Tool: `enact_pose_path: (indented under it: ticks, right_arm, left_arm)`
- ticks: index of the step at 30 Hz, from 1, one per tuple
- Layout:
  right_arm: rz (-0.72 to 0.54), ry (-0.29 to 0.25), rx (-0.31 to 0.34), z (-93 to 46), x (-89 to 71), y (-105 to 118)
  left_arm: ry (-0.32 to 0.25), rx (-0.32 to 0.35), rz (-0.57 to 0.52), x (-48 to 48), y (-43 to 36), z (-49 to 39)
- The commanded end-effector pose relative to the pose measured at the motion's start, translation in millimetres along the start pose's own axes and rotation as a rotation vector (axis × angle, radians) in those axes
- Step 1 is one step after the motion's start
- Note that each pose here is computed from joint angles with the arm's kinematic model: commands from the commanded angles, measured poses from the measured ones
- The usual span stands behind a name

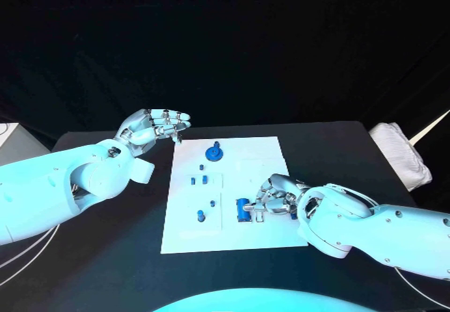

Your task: Assemble the parts on the task board

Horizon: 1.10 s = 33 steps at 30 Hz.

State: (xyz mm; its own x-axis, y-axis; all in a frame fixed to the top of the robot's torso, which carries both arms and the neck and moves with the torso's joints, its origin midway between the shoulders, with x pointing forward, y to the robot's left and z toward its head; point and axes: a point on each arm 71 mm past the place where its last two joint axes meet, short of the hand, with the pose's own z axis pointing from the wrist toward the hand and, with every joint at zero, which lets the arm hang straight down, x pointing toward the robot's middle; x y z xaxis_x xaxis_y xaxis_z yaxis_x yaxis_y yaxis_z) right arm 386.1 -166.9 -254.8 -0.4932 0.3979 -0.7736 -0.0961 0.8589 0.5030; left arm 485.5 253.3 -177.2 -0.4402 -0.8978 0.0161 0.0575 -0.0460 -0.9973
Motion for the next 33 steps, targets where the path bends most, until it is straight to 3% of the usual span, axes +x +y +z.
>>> enact_pose_path:
  ticks: [1, 10, 17, 24, 33]
  right_arm:
    - [0.009, -0.056, -0.047, -7.3, -9.8, -1.4]
    - [-0.017, -0.134, 0.029, -26.1, -41.5, -38.4]
    - [-0.031, -0.185, 0.092, -36.8, -54.3, -66.4]
    - [-0.065, -0.179, 0.130, -42.0, -52.4, -78.9]
    - [-0.083, -0.147, 0.160, -39.5, -37.0, -85.1]
  left_arm:
    - [0.015, 0.007, -0.010, 1.9, -0.9, 0.1]
    - [0.012, 0.010, -0.009, 0.5, -1.9, -2.3]
    - [0.007, 0.009, -0.006, -1.0, -2.0, -3.2]
    - [0.007, 0.007, -0.006, -0.9, -1.7, -2.7]
    - [0.005, 0.005, -0.005, -1.3, -1.2, -2.2]
